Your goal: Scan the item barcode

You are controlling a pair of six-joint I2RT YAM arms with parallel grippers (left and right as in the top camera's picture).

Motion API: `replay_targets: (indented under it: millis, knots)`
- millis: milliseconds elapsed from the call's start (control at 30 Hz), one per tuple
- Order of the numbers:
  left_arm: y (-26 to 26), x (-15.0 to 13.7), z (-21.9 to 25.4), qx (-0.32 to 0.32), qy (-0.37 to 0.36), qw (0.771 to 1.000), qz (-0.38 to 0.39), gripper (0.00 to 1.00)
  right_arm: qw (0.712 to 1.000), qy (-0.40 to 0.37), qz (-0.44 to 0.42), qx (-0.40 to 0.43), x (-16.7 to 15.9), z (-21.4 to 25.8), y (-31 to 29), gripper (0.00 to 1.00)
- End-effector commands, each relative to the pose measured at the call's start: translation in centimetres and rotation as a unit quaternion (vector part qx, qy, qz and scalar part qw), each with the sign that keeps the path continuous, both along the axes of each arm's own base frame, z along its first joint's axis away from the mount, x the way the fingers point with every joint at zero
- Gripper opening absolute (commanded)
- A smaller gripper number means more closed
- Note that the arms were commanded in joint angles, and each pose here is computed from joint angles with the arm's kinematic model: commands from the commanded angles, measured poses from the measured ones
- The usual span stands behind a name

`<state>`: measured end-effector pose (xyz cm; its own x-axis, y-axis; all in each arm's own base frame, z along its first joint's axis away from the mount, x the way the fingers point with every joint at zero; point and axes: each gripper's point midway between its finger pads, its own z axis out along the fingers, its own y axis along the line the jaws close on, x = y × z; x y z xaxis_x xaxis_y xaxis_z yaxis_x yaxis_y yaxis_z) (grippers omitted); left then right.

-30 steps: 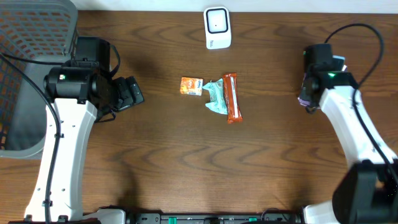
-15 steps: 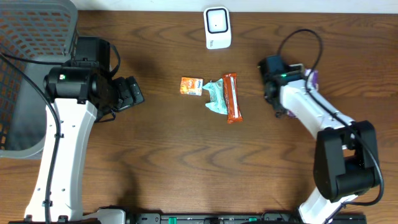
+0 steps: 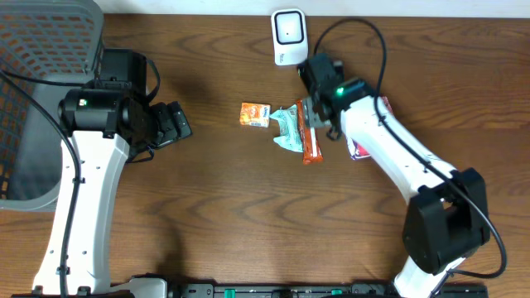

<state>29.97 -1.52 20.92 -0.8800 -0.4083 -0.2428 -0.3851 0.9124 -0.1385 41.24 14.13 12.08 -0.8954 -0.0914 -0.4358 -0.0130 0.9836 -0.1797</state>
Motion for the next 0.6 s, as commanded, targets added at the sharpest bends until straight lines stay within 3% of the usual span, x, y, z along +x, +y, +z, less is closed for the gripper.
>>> replay_targets:
  millis: [0, 100, 267, 567]
  knots:
    - [0.2, -0.1, -0.3, 0.004, 0.006, 1.0, 0.007, 0.98, 0.999, -0.021, -0.011, 0.034, 1.8, 4.0, -0.4, 0.88]
    - [0.2, -0.1, -0.3, 0.004, 0.006, 1.0, 0.007, 0.98, 0.999, -0.02, -0.021, 0.025, 2.5, 6.1, -3.1, 0.98]
    - [0.2, -0.1, -0.3, 0.004, 0.006, 1.0, 0.007, 0.98, 0.999, 0.016, -0.017, 0.038, 2.9, 6.0, -8.8, 0.99]
    - [0.2, -0.1, -0.3, 0.004, 0.006, 1.0, 0.007, 0.98, 0.972, 0.082, 0.03, 0.218, 1.5, 2.5, -15.1, 0.99]
